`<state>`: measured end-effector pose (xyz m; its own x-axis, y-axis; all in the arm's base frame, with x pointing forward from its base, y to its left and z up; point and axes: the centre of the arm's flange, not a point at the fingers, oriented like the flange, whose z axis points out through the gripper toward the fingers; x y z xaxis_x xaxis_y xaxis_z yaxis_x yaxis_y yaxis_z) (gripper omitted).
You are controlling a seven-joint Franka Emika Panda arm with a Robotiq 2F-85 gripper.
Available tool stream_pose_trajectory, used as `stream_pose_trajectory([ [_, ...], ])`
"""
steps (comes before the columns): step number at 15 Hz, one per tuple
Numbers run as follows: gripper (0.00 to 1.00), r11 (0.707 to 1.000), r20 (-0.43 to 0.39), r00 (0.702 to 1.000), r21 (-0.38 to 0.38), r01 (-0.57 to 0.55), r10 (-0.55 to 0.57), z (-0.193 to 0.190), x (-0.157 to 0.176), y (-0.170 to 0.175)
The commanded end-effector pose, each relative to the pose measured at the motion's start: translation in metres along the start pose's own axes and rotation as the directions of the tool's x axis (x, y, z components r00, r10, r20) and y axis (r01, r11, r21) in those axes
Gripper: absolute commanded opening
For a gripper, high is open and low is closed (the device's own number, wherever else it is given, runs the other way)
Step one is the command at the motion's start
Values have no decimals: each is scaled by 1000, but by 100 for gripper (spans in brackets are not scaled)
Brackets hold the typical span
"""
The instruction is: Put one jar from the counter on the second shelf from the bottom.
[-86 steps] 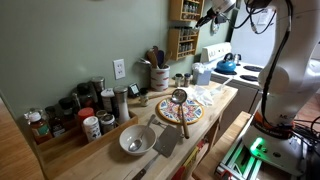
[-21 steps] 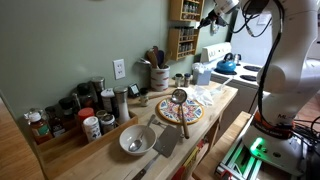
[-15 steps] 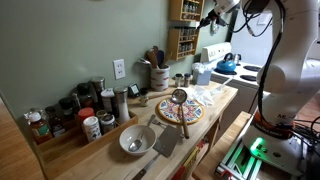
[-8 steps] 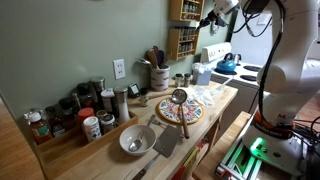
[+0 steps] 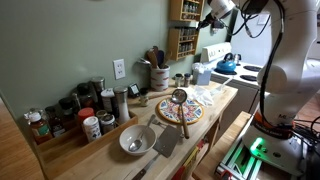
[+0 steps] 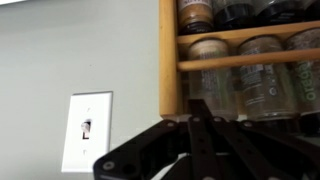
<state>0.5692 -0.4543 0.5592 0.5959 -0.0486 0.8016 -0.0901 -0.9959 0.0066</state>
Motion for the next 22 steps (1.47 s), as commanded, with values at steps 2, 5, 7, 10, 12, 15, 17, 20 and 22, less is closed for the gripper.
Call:
stream_pose_trajectory([
  [2,0,999,-41,999,-51,-11,9,8,-10,-9],
  [5,0,998,-51,999,-65,-12,9,13,-11,-14],
  [7,0,998,-53,999,-59,-11,8,15,-12,-18],
  [10,0,999,-36,999,-32,-5,4,20,-16,-22],
  [12,0,1000,-29,1000,-12,6,-6,21,-18,-24],
  [15,0,1000,-20,1000,9,20,-20,22,-19,-25],
  [17,0,999,-10,1000,41,30,-29,22,-21,-27],
  [20,0,998,2,999,52,42,-42,24,-23,-28],
  [22,0,997,3,999,63,38,-39,24,-24,-27],
])
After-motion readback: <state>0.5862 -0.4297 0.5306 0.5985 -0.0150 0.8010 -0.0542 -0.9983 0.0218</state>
